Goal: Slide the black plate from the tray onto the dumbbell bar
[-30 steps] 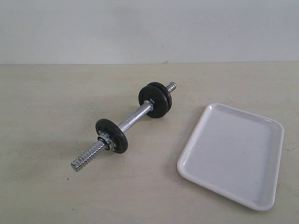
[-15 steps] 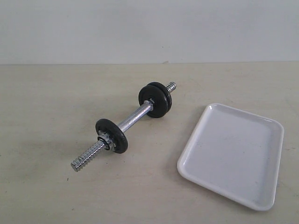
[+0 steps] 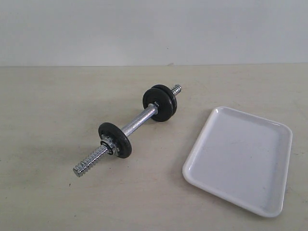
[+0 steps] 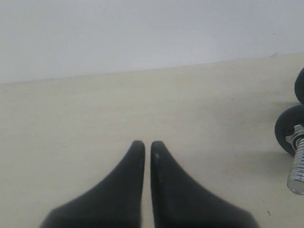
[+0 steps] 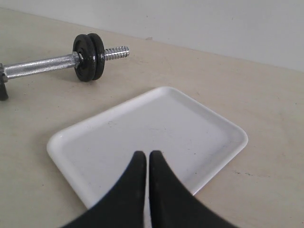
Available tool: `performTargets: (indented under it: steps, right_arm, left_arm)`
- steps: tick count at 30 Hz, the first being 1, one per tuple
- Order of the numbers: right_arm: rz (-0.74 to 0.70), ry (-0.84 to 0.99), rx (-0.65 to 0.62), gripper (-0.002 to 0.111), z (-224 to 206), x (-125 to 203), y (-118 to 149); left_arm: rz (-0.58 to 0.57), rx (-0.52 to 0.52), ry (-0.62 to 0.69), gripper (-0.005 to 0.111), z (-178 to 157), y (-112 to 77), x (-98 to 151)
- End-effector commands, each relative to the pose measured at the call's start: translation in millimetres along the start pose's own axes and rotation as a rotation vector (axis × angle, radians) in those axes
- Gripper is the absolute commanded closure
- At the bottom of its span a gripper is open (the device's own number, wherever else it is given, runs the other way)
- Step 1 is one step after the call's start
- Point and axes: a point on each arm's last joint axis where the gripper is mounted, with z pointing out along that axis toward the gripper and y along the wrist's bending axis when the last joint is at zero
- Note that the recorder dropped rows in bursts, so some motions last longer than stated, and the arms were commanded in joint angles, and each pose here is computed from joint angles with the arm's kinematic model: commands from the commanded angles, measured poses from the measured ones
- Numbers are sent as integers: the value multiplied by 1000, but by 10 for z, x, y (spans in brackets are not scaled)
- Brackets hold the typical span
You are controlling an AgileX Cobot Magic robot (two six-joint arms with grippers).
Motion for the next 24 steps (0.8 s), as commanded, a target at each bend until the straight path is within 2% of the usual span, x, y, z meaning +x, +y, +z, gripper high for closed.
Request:
performTargets:
  steps: [1, 24]
  right_arm:
    - [6, -9, -1, 108, -5, -7, 0]
    - [15, -7, 25, 108, -5, -6, -14]
  left_arm:
    - [1, -5, -5, 102, 0, 2, 3]
    - [1, -5, -3, 102, 0, 2, 4]
